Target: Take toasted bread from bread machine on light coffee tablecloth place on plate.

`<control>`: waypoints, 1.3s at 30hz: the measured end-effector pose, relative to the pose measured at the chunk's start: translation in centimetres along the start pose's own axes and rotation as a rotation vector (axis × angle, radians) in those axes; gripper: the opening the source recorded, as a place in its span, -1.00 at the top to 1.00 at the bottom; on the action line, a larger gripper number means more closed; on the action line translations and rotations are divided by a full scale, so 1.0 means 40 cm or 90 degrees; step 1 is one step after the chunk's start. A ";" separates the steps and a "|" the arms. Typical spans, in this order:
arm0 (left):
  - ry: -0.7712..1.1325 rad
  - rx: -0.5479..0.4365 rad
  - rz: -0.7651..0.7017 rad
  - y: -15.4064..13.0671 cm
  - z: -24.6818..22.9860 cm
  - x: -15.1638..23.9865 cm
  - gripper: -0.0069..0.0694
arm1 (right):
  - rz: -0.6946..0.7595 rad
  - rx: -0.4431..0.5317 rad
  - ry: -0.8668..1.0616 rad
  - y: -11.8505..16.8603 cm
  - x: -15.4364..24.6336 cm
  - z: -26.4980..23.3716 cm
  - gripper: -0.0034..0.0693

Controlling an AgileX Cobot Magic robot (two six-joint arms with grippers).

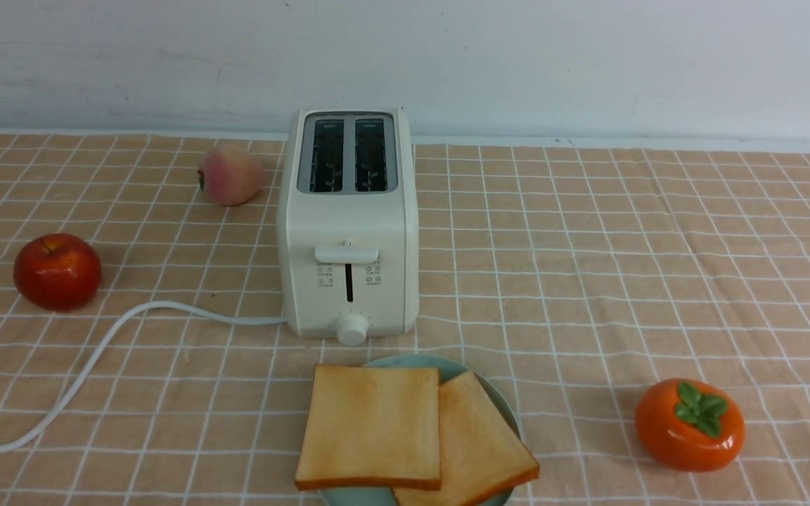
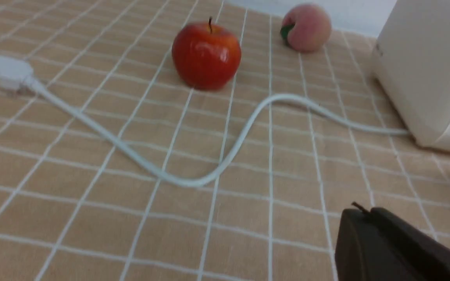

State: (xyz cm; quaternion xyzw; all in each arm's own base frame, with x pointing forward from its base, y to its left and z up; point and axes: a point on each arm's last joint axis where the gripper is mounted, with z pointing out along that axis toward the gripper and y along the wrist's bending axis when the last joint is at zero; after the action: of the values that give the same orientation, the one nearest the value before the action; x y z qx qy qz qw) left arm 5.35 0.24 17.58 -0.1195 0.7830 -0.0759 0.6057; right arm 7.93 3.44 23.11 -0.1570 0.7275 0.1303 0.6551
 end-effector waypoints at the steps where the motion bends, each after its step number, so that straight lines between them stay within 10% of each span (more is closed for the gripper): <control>1: 0.004 0.000 0.001 0.000 0.000 0.002 0.85 | 0.000 0.000 0.000 0.000 0.000 0.000 0.87; 39: 0.069 0.051 0.002 -0.008 0.000 0.025 0.79 | 0.055 0.039 -0.087 -0.012 -0.021 -0.045 0.74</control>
State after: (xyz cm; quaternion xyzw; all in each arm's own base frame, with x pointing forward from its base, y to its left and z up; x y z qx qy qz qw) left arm 5.16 -0.35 16.72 -0.0899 0.8111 -0.1127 0.5669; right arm 6.56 2.35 24.15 -0.0959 0.6908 0.1466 0.7015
